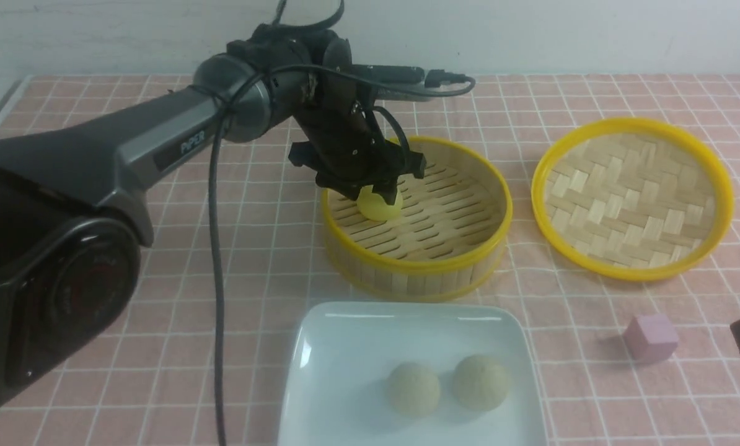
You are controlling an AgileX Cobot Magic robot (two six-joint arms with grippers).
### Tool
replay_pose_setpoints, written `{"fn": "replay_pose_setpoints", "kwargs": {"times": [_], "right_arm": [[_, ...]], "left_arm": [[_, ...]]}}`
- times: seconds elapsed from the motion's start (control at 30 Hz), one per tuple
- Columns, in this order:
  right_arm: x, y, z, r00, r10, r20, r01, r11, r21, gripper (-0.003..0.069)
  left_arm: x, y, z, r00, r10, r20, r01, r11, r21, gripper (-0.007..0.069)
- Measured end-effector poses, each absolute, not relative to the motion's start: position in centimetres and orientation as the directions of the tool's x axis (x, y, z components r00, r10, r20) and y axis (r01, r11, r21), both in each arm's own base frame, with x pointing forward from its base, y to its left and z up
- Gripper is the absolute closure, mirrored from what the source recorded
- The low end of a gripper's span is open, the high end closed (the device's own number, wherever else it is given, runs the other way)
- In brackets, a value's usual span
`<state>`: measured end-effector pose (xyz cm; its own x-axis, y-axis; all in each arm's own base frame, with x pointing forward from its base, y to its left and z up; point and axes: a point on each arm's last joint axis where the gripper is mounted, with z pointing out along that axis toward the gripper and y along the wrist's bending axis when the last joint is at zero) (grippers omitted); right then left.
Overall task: Put the steamed buns into the plate on the pink tablecloth.
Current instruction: 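Reach into the bamboo steamer and grasp a bun with the left gripper, then carry the bun from the bamboo steamer to the plate with the left gripper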
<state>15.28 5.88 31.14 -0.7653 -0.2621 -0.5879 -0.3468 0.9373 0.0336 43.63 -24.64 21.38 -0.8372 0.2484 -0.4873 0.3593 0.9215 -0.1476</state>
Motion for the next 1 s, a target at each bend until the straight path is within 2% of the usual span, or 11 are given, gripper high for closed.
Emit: {"fn": "replay_pose_setpoints", "kwargs": {"times": [0.1, 0.13, 0.17, 0.23, 0.4, 0.47, 0.57, 0.63, 0.73, 0.9, 1.0], "right_arm": [[15.6, 6.0, 30.9, -0.773, -0.261, -0.579, -0.346, 0.937, 0.039, 0.0641], [15.6, 6.0, 30.9, -0.773, -0.261, -0.579, -0.346, 0.937, 0.039, 0.0641], [15.6, 6.1, 30.8, -0.776, -0.261, -0.574, -0.346, 0.937, 0.042, 0.0639], [15.7, 6.1, 30.8, -0.778, -0.261, -0.572, -0.346, 0.937, 0.041, 0.0637], [15.7, 6.1, 30.8, -0.778, -0.261, -0.572, -0.346, 0.937, 0.041, 0.0632], [15.7, 6.1, 30.8, -0.778, -0.261, -0.572, -0.346, 0.937, 0.041, 0.0630], [15.7, 6.1, 30.8, -0.779, -0.259, -0.571, -0.345, 0.937, 0.045, 0.0626], [15.6, 6.1, 30.7, -0.783, -0.259, -0.566, -0.345, 0.937, 0.048, 0.0621], [15.6, 6.1, 30.7, -0.787, -0.258, -0.560, -0.345, 0.937, 0.053, 0.0616], [15.5, 6.2, 30.7, -0.790, -0.252, -0.559, -0.344, 0.937, 0.065, 0.0610], [15.5, 6.2, 30.7, -0.791, -0.252, -0.558, -0.344, 0.937, 0.065, 0.0607]], "left_arm": [[43.6, -24.6, 20.6, -0.851, 0.255, -0.460, 0.355, 0.923, -0.145, 0.0412], [43.6, -24.6, 20.6, -0.852, 0.256, -0.456, 0.355, 0.924, -0.145, 0.0423], [43.4, -24.6, 20.9, -0.858, 0.250, -0.449, 0.348, 0.925, -0.150, 0.0519], [43.2, -24.5, 21.5, -0.867, 0.233, -0.440, 0.332, 0.930, -0.161, 0.0582], [41.3, -23.5, 25.5, -0.887, 0.232, -0.399, 0.317, 0.935, -0.162, 0.0606], [38.8, -21.9, 30.1, -0.887, 0.258, -0.382, 0.324, 0.939, -0.118, 0.0606], [36.3, -20.0, 33.9, -0.878, 0.237, -0.416, 0.300, 0.950, -0.092, 0.0606], [34.4, -18.9, 35.0, -0.882, 0.226, -0.414, 0.287, 0.953, -0.091, 0.0606], [31.6, -18.2, 33.9, -0.905, 0.246, -0.347, 0.292, 0.953, -0.086, 0.0606], [27.4, -20.3, 28.1, -0.926, 0.302, -0.228, 0.331, 0.938, -0.103, 0.0605], [25.8, -21.5, 24.5, -0.933, 0.294, -0.210, 0.322, 0.939, -0.117, 0.0599]]}}
